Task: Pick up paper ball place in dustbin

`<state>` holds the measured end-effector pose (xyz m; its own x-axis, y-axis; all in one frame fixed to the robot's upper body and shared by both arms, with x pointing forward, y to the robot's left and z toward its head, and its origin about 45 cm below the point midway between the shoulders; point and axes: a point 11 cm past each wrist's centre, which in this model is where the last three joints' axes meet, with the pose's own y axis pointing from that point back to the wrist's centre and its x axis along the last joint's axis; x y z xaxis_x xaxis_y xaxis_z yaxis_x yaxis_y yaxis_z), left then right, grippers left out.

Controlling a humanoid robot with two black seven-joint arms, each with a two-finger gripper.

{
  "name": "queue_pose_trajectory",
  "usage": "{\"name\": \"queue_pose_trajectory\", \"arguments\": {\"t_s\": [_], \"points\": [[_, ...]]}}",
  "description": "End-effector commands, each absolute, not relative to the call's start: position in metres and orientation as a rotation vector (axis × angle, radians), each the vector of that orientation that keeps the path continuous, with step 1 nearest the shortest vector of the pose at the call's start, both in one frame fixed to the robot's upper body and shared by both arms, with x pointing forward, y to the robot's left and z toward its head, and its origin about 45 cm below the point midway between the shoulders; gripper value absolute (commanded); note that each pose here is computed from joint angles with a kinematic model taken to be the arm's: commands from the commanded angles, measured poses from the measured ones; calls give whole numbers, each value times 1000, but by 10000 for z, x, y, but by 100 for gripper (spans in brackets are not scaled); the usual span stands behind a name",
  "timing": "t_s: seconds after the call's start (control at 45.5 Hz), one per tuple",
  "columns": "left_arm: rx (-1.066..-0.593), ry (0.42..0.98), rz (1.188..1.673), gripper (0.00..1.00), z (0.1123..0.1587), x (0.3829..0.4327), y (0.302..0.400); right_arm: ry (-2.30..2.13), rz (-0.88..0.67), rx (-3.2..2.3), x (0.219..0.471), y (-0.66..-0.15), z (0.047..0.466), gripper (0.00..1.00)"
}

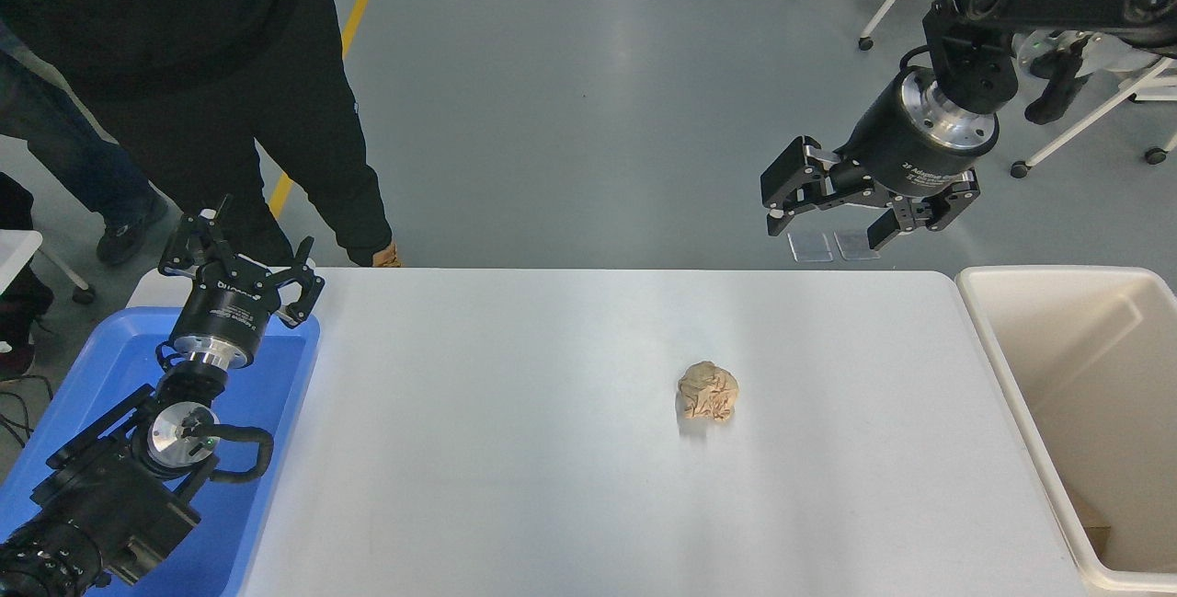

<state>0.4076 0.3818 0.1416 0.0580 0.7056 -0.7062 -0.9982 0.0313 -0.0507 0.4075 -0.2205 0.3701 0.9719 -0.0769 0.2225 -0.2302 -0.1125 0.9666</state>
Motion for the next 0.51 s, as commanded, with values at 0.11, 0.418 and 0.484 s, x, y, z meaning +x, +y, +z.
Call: {"name": "queue_pose_trajectory", "arguments": {"t_s": [0.11, 0.418, 0.484], "points": [[-638, 582, 1433, 99, 1421, 4081, 3817, -247, 141, 1677, 4085, -2227, 3763, 100], [-638, 582, 1433, 99, 1421, 4081, 3817, -244, 146, 1681, 4087, -2202, 3766, 100], [-638, 582, 1433, 99, 1421, 4081, 3817, -237, 147, 1681, 4084, -2184, 3752, 100]]}}
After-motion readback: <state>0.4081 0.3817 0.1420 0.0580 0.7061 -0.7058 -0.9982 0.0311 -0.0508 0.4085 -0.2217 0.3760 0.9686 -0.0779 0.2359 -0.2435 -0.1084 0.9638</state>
